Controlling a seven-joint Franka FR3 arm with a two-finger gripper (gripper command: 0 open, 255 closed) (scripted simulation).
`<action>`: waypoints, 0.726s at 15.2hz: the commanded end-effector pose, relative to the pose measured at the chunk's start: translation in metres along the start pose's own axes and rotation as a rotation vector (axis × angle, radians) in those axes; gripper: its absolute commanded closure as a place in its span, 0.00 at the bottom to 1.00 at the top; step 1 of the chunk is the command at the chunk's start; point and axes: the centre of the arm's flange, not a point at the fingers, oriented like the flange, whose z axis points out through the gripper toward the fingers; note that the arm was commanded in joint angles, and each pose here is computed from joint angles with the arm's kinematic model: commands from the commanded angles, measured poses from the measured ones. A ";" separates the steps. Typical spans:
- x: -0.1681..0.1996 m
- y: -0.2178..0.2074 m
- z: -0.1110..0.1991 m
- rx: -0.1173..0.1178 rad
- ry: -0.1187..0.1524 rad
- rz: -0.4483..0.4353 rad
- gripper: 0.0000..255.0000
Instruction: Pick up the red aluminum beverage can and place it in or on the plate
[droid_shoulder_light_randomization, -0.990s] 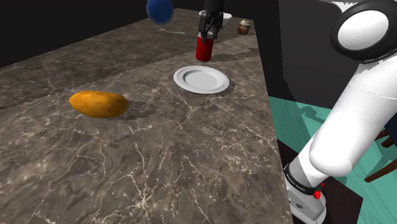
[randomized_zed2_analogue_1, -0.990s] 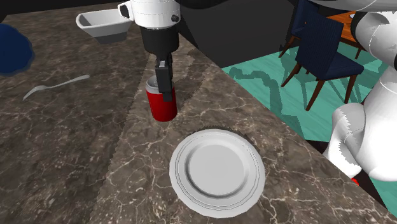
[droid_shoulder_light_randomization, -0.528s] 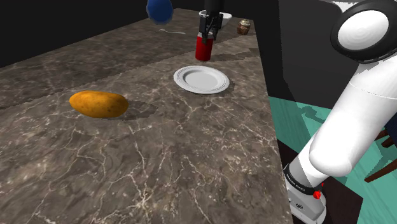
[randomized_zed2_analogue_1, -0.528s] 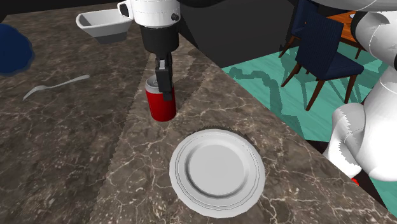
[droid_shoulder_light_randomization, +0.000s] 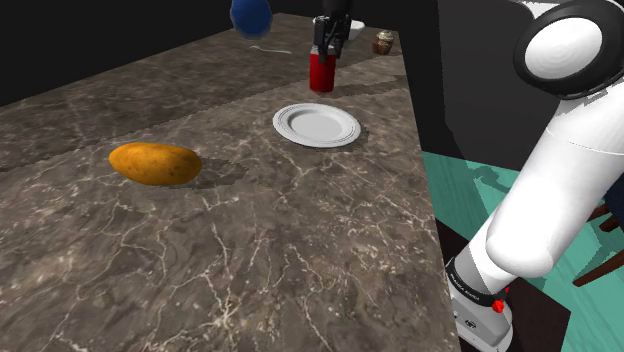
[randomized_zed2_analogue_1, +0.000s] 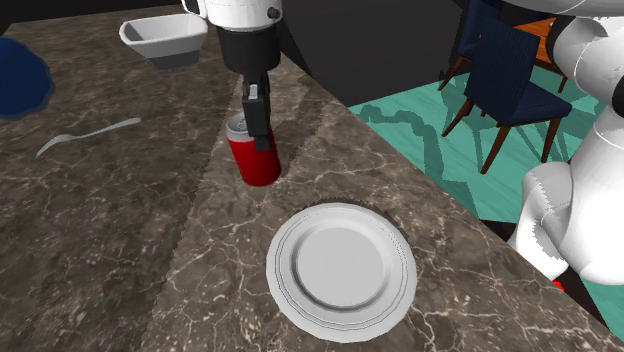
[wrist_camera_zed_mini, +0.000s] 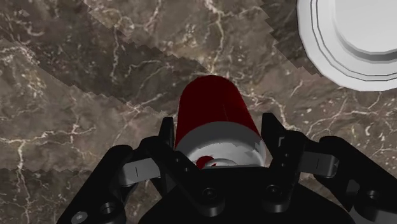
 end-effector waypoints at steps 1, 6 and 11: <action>0.000 0.000 -0.010 0.000 0.000 0.000 1.00; 0.000 0.000 -0.036 0.000 0.000 0.000 1.00; 0.000 0.000 -0.063 0.000 0.000 0.000 1.00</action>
